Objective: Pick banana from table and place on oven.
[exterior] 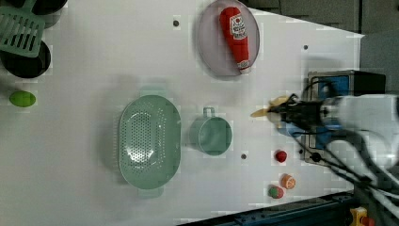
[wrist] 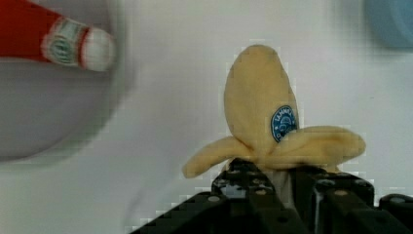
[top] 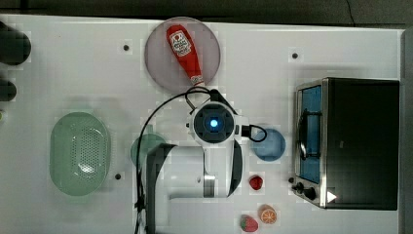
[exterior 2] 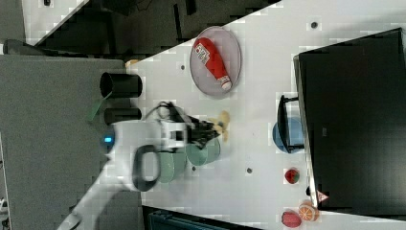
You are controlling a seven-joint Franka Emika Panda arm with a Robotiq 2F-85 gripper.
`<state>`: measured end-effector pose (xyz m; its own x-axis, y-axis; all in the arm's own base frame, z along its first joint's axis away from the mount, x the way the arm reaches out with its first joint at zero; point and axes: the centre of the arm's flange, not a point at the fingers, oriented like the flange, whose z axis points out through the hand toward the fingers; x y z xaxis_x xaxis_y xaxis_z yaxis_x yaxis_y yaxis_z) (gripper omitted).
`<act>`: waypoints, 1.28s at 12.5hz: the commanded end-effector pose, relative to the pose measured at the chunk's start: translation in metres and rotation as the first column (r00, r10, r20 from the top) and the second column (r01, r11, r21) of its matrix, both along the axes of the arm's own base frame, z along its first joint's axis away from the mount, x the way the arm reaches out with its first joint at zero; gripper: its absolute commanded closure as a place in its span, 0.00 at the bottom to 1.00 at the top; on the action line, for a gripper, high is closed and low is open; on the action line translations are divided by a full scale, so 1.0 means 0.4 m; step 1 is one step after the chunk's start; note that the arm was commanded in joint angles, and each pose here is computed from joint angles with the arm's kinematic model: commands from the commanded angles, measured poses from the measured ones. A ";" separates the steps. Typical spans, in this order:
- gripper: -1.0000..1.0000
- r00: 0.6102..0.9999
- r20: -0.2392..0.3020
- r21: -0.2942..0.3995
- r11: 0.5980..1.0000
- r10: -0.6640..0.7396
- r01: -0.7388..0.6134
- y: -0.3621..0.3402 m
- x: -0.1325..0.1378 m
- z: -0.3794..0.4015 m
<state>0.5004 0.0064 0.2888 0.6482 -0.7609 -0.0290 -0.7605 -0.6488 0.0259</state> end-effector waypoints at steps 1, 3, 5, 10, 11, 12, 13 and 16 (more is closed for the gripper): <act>0.79 0.999 0.042 -0.013 1.000 -0.026 0.027 0.000 0.015 0.278; 0.79 0.999 0.003 -0.014 0.999 -0.043 0.043 -0.020 0.001 0.438; 0.79 0.996 -0.014 -0.010 0.997 -0.083 0.083 -0.072 -0.002 0.569; 0.79 0.994 -0.018 -0.004 0.994 -0.110 0.110 -0.348 0.013 0.652; 0.79 0.997 -0.028 -0.009 0.997 -0.077 0.076 -0.423 0.011 0.633; 0.79 0.998 -0.038 -0.016 0.999 -0.040 0.039 -0.497 0.008 0.610; 0.79 0.999 -0.039 -0.024 1.000 -0.010 0.009 -0.573 0.002 0.583; 0.79 0.994 -0.015 -0.075 0.991 0.113 -0.113 -0.774 -0.015 0.494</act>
